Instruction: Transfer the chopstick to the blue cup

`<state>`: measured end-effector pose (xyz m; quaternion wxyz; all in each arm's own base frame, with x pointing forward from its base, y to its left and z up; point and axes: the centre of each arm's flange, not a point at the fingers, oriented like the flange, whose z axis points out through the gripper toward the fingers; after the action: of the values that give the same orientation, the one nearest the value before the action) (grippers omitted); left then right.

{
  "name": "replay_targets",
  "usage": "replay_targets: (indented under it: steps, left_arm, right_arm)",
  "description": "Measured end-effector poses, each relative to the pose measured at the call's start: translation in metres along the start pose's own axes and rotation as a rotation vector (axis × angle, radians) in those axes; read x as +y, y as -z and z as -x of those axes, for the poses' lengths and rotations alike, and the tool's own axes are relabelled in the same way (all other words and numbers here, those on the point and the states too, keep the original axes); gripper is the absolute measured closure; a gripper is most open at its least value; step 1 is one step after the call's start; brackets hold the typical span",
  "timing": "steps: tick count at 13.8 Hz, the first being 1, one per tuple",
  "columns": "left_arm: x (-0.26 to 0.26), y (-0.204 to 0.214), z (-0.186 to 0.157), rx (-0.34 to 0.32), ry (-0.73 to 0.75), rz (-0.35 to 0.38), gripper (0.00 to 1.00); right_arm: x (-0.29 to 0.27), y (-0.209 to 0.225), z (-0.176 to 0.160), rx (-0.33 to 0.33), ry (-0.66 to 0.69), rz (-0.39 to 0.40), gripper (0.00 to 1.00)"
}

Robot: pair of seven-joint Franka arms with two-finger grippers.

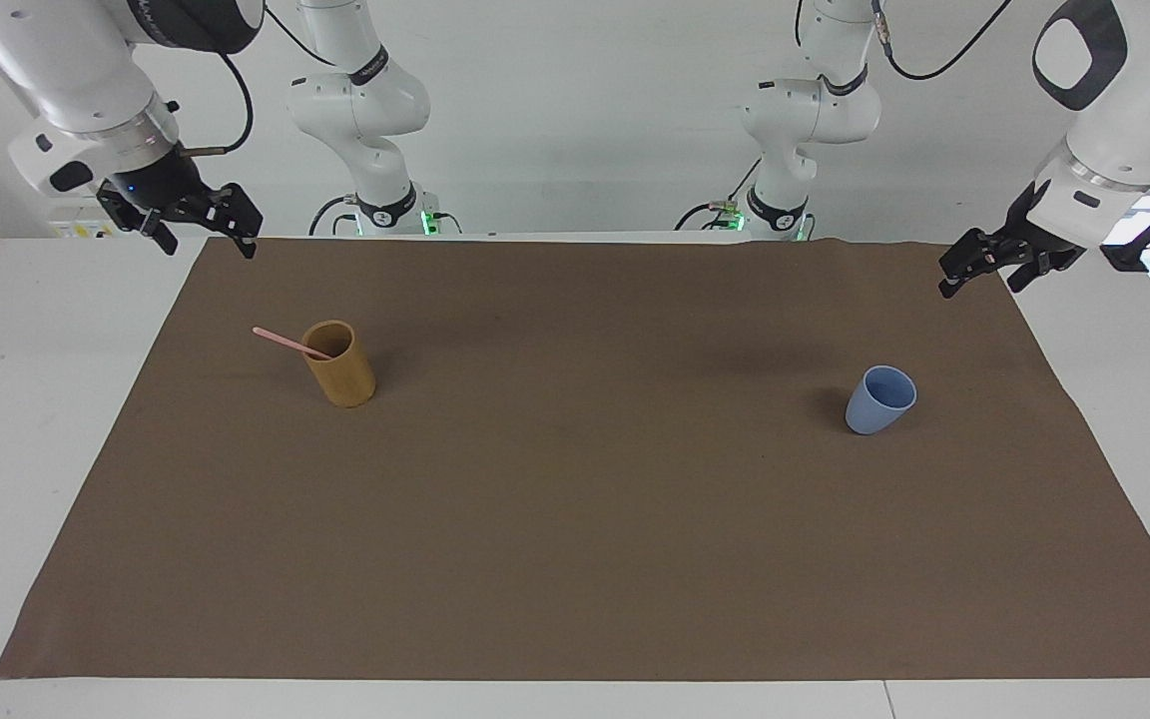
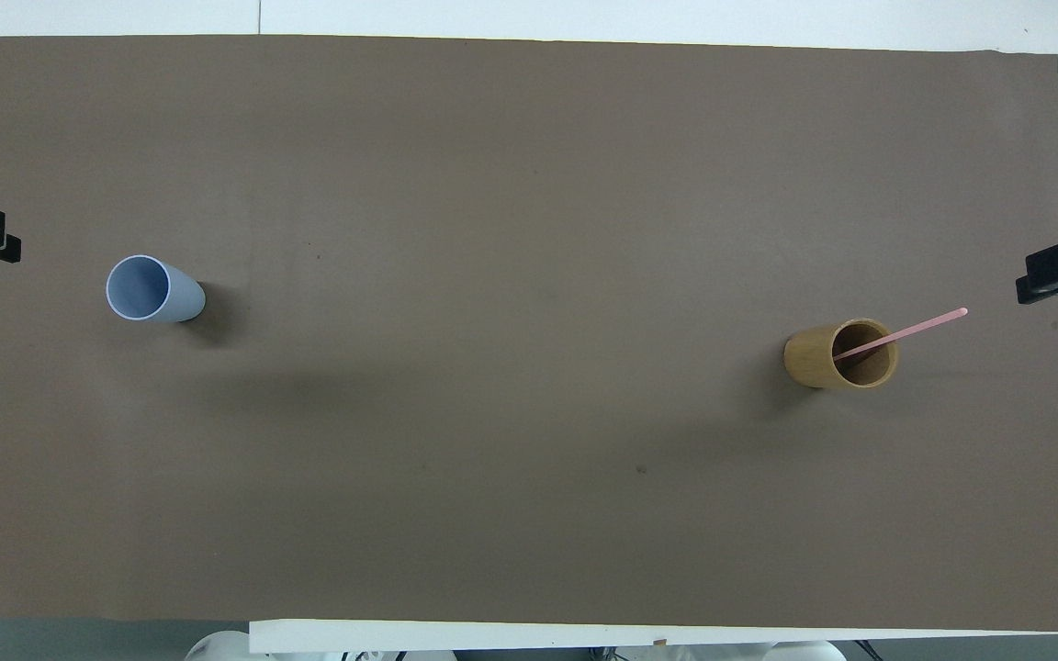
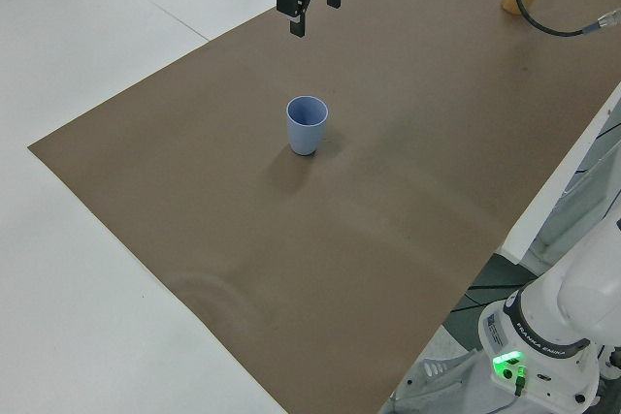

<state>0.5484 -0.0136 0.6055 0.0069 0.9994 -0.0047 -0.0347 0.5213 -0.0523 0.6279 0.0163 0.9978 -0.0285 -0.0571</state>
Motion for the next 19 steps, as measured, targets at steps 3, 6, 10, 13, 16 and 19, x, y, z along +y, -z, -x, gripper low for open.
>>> replay_targets:
  steps: [3, 6, 10, 13, 16, 19]
  left_arm:
    - [0.0, 0.0, 0.0, 0.0, 0.0, 0.0, 0.0]
    - [0.0, 0.0, 0.0, 0.0, 0.0, 0.0, 0.0]
    - [0.0, -0.001, 0.0, 0.0, 0.0, 0.0, 0.0]
    - [-0.004, -0.043, -0.003, 0.078, 0.008, 0.009, 0.0]
    - [-0.012, -0.142, -0.002, 0.1, 0.027, 0.009, 0.0]
    - [-0.02, -0.207, -0.006, 0.083, 0.044, -0.002, 0.05]
  right_arm:
    - [0.002, 0.0, 0.0, 0.0, -0.004, -0.001, 0.0]
    - [0.001, 0.0, 0.0, 0.0, -0.001, 0.0, 0.0]
    - [-0.002, -0.001, 0.0, -0.001, 0.007, -0.001, 0.0]
    - [-0.006, -0.009, -0.008, 0.056, 0.01, -0.044, 0.0]
    - [-0.004, -0.047, -0.002, 0.085, -0.012, -0.129, 0.0]
    - [0.008, -0.077, 0.01, 0.118, -0.039, -0.182, 0.0]
